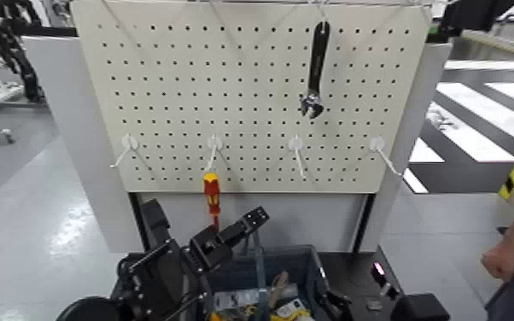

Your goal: Grasp the handle of the crate.

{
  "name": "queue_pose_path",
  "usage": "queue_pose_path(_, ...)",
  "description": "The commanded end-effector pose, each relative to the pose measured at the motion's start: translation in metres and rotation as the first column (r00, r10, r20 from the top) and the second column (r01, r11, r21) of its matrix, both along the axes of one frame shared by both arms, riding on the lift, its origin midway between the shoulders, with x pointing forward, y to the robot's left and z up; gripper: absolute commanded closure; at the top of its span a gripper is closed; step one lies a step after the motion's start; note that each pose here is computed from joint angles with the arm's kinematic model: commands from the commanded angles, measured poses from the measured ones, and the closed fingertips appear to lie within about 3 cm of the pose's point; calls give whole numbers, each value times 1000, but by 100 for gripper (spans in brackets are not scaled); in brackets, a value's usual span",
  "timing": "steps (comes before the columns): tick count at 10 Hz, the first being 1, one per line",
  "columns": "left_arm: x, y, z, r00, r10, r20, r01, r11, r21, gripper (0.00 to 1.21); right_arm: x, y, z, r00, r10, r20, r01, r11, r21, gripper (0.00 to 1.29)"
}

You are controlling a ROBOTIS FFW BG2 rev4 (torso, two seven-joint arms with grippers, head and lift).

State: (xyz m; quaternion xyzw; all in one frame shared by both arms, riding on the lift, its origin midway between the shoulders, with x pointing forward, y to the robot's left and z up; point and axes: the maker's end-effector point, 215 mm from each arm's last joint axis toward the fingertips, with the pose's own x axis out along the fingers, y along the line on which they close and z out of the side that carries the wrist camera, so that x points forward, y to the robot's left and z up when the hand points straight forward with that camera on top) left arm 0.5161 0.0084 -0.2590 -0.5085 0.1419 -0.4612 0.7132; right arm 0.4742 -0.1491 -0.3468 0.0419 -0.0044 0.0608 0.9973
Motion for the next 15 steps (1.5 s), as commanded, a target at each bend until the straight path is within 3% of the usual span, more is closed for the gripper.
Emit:
queue_pose_path(1, 0, -1, 1, 1000, -1, 0, 1, 1000, -5, 119, 0, 0, -1, 1000, 0, -1, 0, 1000, 2, 15)
queue_pose_path(4, -1, -1, 1, 1000, -3, -3, 3, 1000, -8, 118, 0, 1, -1, 1000, 1, -1, -1, 1000, 3, 15)
queue_pose_path(5, -2, -1, 2, 1000, -3, 2, 3, 1000, -12, 111, 0, 1, -1, 1000, 1, -1, -1, 1000, 3, 15)
queue_pose_path(8, -9, 10, 5, 1000, 23, 11, -22, 999, -30, 63, 0, 1, -2, 1000, 1, -3, -1, 1000, 3, 15)
queue_pose_path(10, -19, 23, -1, 999, 49, -5, -49, 998, -31, 60, 0, 1, -2, 1000, 1, -3, -1, 1000, 3, 15)
queue_pose_path(14, -40, 47, -23, 995, 74, -67, -75, 997, -1, 8, 1, 1, -3, 1000, 1, -7, -1, 1000, 6, 15)
queue_pose_path(15, -41, 50, -25, 995, 69, -73, -69, 998, 4, 6, 1, 2, -2, 1000, 4, -6, -4, 1000, 6, 15)
